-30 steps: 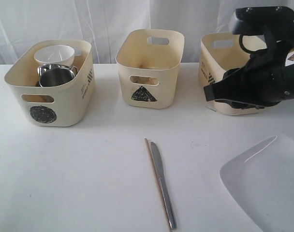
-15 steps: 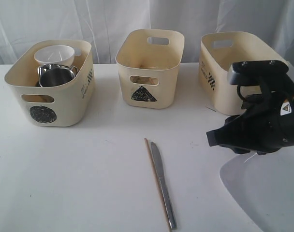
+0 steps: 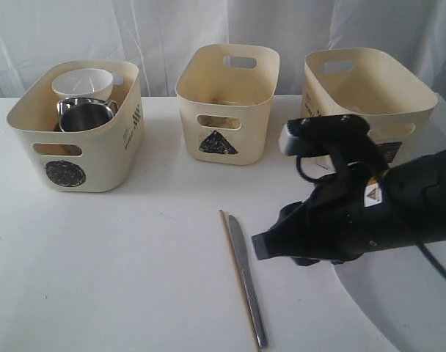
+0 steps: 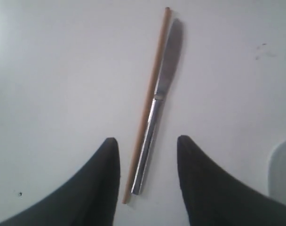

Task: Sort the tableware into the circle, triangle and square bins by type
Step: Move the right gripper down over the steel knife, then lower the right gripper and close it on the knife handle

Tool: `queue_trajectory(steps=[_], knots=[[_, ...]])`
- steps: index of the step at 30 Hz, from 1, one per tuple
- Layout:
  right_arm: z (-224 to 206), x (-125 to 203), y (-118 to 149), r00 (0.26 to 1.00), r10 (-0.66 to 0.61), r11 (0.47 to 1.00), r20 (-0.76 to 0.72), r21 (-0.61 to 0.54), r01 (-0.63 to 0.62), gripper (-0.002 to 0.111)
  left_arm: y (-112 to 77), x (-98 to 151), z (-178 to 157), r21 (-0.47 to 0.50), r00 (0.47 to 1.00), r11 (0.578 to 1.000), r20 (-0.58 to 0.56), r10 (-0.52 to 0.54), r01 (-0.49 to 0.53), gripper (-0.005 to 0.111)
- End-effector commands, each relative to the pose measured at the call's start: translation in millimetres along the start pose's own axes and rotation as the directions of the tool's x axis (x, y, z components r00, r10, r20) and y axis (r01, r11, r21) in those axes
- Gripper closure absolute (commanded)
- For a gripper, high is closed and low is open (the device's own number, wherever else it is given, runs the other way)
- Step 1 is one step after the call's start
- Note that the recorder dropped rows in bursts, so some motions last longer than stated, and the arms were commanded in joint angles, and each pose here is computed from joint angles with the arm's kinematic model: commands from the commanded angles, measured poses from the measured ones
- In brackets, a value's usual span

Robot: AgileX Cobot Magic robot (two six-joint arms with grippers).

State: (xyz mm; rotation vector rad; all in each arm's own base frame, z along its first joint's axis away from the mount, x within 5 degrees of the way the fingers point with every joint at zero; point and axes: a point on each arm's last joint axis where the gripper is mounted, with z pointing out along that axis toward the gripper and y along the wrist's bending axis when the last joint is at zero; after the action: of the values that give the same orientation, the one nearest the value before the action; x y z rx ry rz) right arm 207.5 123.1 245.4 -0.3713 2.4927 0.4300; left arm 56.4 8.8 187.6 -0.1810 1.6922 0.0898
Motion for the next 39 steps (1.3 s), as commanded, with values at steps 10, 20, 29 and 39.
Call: queue_trajectory(steps=[10,20,29,39], knots=[[58.8,-16.2,16.0,0.977,-0.080,0.996,-0.199,0.015,0.085,0.070,0.1,0.8,-0.1,-0.001,1.000,1.000,0.002,-0.006,0.006,0.060],[84.6,-18.5,29.5,0.943,-0.155,0.986,-0.296,0.011,0.165,0.070,0.1,0.8,-0.1,-0.001,1.000,1.000,0.002,-0.006,0.006,0.060],[109.3,-15.8,36.4,0.908,-0.185,0.979,-0.375,0.008,0.203,0.070,0.1,0.8,-0.1,-0.001,1.000,1.000,0.002,-0.006,0.006,0.060],[125.8,-8.7,32.2,0.886,-0.196,0.974,-0.420,0.020,0.225,0.070,0.1,0.8,-0.1,-0.001,1.000,1.000,0.002,-0.006,0.006,0.060]])
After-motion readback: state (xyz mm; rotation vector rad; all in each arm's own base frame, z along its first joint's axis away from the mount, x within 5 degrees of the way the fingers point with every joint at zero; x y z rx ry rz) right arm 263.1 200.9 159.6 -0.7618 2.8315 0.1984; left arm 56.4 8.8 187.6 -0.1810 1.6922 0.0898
